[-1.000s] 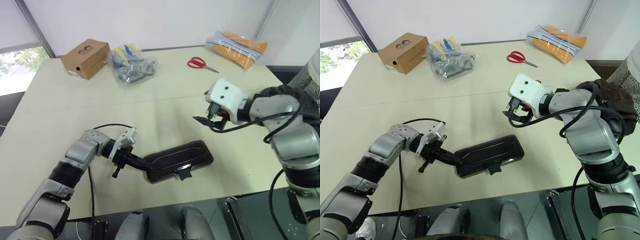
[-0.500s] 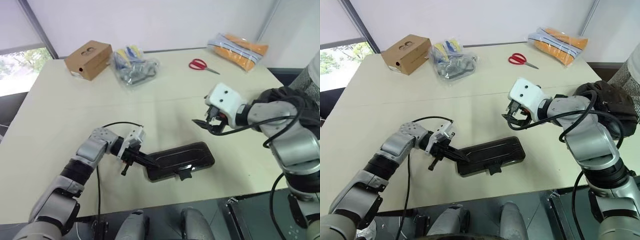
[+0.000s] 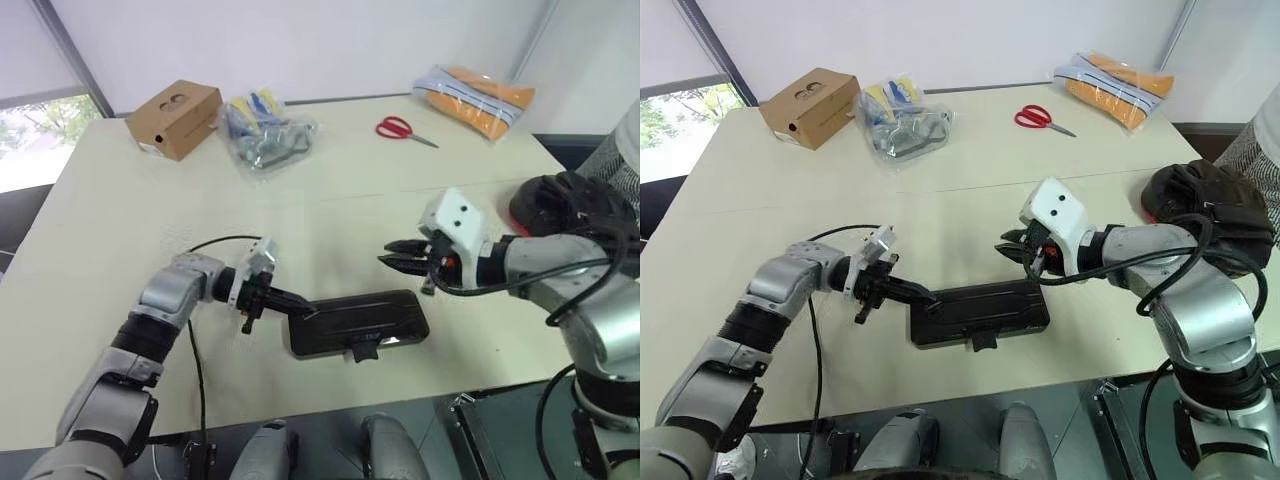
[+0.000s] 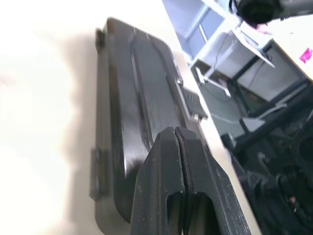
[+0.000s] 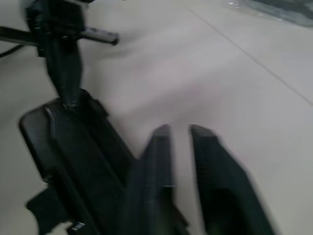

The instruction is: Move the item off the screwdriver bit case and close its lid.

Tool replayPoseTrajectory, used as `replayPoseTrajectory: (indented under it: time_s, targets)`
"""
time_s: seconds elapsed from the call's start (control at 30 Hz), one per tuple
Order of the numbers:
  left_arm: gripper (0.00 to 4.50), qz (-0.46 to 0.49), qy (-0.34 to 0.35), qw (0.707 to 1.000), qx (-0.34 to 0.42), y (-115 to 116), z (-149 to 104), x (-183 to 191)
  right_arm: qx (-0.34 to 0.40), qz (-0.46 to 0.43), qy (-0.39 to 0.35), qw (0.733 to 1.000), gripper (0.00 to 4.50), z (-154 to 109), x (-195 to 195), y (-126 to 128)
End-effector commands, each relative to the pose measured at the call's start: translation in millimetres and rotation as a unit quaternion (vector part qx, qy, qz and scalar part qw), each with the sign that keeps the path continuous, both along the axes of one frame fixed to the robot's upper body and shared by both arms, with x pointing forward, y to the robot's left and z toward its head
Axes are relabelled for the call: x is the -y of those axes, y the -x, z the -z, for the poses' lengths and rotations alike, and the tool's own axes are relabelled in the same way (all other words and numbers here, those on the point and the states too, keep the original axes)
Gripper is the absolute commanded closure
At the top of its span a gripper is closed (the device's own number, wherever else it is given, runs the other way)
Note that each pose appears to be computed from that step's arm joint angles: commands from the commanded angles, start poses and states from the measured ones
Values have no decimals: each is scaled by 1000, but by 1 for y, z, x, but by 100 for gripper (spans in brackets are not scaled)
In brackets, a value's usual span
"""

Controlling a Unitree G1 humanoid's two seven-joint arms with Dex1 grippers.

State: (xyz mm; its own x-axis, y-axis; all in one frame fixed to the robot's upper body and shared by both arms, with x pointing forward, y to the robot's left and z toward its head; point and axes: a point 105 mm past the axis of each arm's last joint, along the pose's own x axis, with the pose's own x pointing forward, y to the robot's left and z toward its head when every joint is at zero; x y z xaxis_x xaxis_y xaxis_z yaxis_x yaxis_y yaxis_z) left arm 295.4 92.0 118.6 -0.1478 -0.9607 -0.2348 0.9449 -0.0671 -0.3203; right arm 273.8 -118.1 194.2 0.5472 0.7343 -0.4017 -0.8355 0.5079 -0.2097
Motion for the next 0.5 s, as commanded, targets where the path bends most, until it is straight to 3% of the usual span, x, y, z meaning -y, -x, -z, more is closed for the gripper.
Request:
replayPoseTrajectory:
  time_s: [0.03,0.3,0.5]
  targets:
    - [450,2,20,1000,20,-6,-21,6,-18,-47,-21,998,446,8,-15,21]
    - [450,-11,4,999,45,-32,-22,25,-108,-86,-4,990,446,60,-27,50]
    - [450,-7,-23,997,67,-40,-4,39,-141,-81,24,986,446,91,-24,54]
